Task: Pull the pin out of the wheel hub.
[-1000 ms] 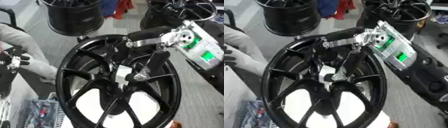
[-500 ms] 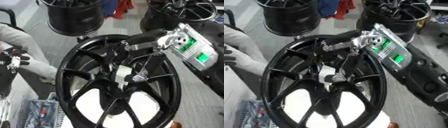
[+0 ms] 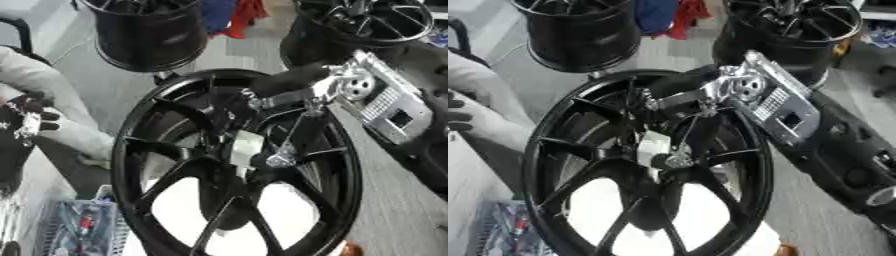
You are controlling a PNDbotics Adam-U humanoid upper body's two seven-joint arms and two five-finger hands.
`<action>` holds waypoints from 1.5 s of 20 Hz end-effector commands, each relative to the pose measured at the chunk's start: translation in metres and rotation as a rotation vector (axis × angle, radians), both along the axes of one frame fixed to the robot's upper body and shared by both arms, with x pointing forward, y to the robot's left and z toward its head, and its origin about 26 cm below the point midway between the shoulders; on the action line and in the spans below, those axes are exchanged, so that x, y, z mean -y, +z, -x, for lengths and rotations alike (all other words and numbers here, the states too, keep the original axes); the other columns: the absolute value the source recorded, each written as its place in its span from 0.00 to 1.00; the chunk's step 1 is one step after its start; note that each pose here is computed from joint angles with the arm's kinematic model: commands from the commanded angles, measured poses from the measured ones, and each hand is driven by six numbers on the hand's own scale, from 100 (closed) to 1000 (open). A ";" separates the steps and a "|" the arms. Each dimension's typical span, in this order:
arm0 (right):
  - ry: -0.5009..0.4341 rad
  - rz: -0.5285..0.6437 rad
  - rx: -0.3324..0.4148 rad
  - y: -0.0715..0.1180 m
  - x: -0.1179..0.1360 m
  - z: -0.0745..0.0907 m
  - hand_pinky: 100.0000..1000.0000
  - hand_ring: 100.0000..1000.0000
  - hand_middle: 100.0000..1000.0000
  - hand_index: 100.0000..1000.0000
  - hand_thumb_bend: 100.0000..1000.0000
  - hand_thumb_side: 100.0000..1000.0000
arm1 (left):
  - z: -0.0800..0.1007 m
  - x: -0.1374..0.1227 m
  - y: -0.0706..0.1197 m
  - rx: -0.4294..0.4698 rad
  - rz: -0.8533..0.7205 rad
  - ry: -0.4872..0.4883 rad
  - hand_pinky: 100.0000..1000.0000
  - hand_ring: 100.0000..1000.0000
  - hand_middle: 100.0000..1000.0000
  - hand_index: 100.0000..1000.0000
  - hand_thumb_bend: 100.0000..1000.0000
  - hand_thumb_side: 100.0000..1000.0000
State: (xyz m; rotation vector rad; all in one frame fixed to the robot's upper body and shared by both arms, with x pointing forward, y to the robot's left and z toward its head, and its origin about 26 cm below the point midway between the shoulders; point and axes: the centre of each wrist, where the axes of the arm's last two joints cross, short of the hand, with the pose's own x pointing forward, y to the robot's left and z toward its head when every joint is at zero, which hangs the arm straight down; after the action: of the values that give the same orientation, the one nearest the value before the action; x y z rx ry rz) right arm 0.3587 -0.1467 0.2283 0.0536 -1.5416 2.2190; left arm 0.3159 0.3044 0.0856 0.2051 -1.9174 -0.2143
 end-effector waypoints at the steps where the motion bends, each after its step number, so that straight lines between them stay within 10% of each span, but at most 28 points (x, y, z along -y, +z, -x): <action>1: -0.012 0.019 0.026 0.004 0.003 -0.003 0.72 0.76 0.77 0.87 0.12 0.13 | -0.001 -0.001 0.009 0.029 -0.018 -0.004 0.58 0.60 0.62 0.76 0.04 0.57; 19: -0.043 0.061 -0.003 -0.022 0.005 -0.016 0.69 0.72 0.74 0.84 0.10 0.11 | -0.001 -0.001 0.010 0.030 -0.017 -0.005 0.58 0.60 0.62 0.76 0.04 0.57; 30: -0.030 0.009 0.002 -0.019 0.001 -0.016 0.48 0.49 0.50 0.65 0.00 0.04 | -0.002 0.000 0.010 0.031 -0.017 -0.008 0.58 0.60 0.62 0.76 0.03 0.57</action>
State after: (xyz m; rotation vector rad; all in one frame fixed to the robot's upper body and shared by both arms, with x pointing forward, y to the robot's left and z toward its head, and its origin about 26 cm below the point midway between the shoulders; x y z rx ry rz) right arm 0.3740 -0.1483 0.1978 0.0454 -1.4842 2.2042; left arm 0.3161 0.3043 0.0858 0.2038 -1.9166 -0.2157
